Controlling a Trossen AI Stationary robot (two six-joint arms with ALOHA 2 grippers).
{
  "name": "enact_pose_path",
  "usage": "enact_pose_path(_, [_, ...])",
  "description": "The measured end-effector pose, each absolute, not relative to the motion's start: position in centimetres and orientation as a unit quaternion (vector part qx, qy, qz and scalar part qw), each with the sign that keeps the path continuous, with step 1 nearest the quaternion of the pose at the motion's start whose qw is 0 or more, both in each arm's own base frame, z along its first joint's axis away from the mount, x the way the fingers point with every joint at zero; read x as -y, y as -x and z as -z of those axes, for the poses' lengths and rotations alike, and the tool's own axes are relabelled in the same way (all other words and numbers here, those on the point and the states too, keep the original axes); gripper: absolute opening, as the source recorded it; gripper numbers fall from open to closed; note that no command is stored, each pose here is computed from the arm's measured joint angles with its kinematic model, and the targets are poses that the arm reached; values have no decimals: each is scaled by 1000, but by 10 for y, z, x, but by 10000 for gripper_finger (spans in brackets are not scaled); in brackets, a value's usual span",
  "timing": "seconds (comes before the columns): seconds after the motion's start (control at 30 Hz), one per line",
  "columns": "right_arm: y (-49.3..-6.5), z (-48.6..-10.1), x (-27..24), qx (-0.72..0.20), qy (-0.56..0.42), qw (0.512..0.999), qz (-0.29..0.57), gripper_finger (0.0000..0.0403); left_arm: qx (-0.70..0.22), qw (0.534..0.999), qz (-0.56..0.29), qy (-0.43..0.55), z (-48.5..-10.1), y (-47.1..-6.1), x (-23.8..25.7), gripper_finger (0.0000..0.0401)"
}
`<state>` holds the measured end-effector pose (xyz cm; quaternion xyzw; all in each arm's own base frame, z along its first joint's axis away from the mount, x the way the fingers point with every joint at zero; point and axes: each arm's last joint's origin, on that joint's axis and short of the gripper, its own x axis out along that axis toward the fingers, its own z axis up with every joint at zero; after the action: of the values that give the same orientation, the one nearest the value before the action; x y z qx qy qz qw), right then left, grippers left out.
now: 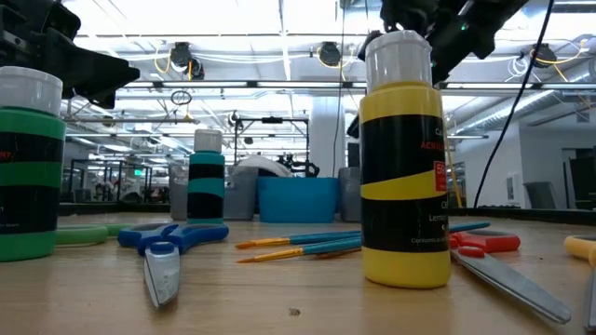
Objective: Pick & Place Paint Supplies
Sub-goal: Put the yellow coloring bottle into the right gray bin
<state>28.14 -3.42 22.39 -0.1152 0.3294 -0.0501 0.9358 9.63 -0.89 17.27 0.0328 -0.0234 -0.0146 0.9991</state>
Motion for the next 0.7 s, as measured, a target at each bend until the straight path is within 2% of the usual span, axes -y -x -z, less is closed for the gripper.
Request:
enact_pose_path(0.47, [-282, -238, -39, -281, 52, 958, -37, 285, 24, 999, 14, -33, -173, -96, 9, 124])
enact_pose_path(0.7, [-277, -247, -92, -254, -5, 963, -92, 296, 24, 999, 14, -33, -173, -96, 9, 124])
